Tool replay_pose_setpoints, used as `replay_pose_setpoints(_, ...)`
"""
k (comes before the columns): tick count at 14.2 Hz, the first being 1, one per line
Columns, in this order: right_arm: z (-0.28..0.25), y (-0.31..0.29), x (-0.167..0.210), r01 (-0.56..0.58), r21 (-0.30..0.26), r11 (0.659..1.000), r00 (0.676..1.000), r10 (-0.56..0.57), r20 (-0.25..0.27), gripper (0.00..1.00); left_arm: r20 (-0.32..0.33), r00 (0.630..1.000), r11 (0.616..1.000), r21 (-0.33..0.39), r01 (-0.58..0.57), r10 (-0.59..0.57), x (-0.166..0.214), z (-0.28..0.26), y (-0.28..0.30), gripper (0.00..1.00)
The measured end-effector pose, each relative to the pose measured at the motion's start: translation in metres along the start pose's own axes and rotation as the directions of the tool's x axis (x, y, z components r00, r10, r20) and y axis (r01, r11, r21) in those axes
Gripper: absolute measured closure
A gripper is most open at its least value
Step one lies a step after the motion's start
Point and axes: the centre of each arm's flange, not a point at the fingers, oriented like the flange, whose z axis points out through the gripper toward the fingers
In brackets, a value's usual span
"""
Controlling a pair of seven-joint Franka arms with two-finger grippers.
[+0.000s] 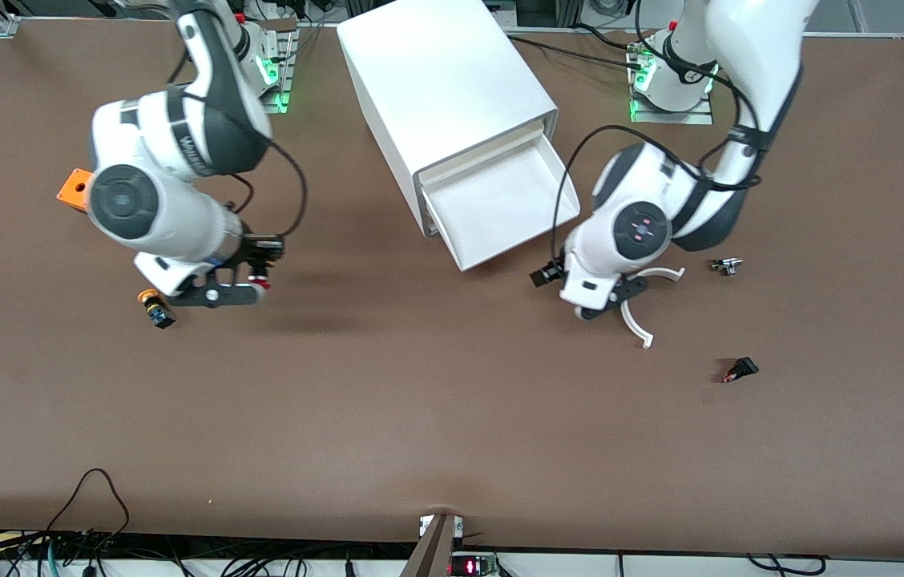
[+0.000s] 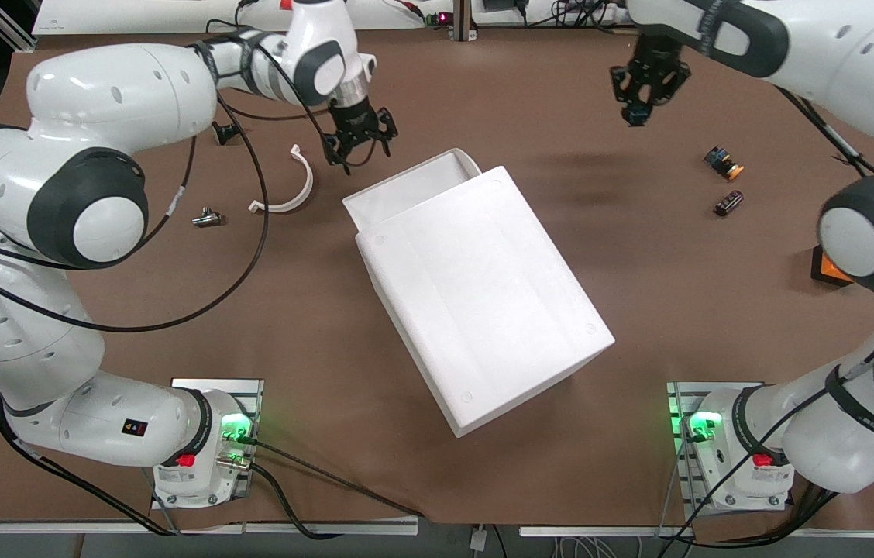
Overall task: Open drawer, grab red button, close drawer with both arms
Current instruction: 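Lift the red button out with the right gripper while the left gripper returns, then push the drawer shut with the left gripper while the right gripper lowers the button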
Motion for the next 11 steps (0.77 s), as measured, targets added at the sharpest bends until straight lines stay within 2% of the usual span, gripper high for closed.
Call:
replay_pose_setpoints(4,0.083,0.08,-0.025,0.006,0.02,1.0,1.0,-0.006,0.023,0.59,-0.008,1.0,1.0,-0.009,-0.014,0.014,-0.047,0.016,0.025,0.0)
replay_pose_setpoints(7,0.138,0.105,-0.044,0.005,0.011,1.0,1.0,-0.005,0.031,0.59,0.007,1.0,1.0,-0.012,-0.028,0.028,-0.072,0.018,0.036,0.0)
replay_pose_setpoints(11,0.178,0.127,-0.059,0.008,-0.008,1.0,1.0,-0.008,-0.015,0.59,0.022,0.998,0.998,-0.007,-0.061,0.061,-0.093,0.026,0.04,0.0)
